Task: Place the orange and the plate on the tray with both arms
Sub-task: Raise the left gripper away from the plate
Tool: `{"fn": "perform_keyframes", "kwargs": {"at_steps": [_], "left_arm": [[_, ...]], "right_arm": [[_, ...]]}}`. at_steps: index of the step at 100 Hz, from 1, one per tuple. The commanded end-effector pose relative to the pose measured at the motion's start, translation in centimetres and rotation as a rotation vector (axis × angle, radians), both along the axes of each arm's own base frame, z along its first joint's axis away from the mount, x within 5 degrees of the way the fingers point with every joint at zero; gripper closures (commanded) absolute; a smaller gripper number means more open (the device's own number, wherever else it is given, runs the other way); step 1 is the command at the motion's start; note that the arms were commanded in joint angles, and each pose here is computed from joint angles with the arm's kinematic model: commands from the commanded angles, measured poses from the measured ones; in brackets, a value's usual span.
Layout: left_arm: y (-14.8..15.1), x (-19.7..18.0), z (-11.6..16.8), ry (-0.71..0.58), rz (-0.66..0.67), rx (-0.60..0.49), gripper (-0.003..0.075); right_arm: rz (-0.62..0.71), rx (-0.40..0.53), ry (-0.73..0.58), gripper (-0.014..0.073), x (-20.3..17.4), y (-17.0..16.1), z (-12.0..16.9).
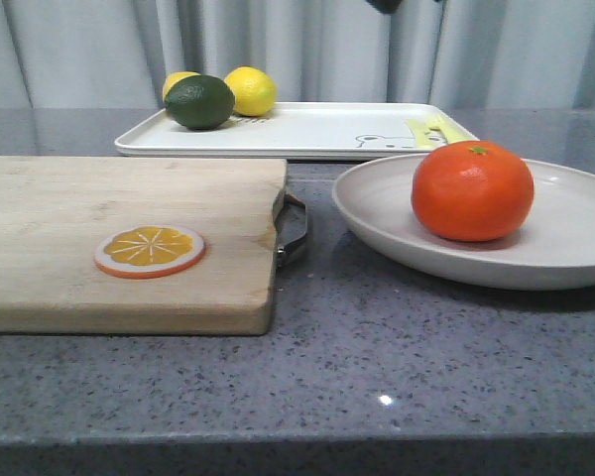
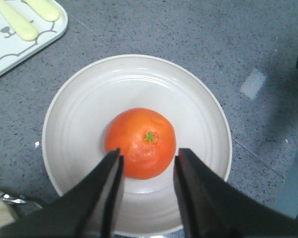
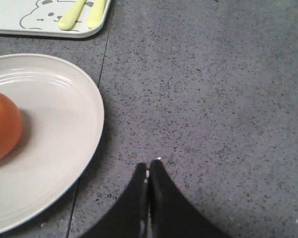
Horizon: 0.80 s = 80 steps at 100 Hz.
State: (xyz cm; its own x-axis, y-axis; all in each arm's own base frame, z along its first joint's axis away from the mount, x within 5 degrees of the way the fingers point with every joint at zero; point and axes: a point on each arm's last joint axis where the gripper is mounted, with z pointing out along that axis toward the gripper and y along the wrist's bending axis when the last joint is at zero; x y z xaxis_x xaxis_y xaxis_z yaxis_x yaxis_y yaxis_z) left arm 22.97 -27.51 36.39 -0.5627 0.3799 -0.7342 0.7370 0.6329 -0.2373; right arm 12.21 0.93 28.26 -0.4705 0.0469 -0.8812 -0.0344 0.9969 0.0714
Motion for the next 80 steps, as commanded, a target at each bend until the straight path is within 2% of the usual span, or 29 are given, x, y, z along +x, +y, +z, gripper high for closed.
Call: {"fn": "perform_keyframes", "kwargs": {"at_steps": [1,8,15,25,32,57,80], "left_arm": [[2.5,-2.2,3.4,-0.134,0.037,-0.167,0.061],[4.1,-3.6,3.1,-0.145,0.046,-0.179,0.0677],[5.7,-5.0,2.8,-0.152,0.05,-0.186,0.0738],[7.8,-6.8,2.7,-0.177,0.058,-0.213,0.0741],[9.2,-8.1,2.7,-0.195,0.061,-0.234,0.0741],[13.4,-11.9,2.4,-0.221,0.066,-0.304,0.0741],[14.7,-13.0,1.2,-0.223,0.065,-0.297,0.0741]], "right_arm": [[0.006,-0.016,-0.045,0.0642,0.9,0.0,1.7],[0.01,-0.018,0.001,0.0598,1.5,0.1,1.7],[0.025,-0.023,0.046,0.0511,2.2,0.4,1.8],[0.051,-0.03,0.107,0.0375,3.1,0.9,2.1],[0.068,-0.036,0.153,0.0329,4.0,1.3,2.3],[0.081,-0.017,0.289,0.0314,7.7,2.4,2.8],[0.084,0.071,0.393,0.0314,11.0,3.5,3.0]]}}
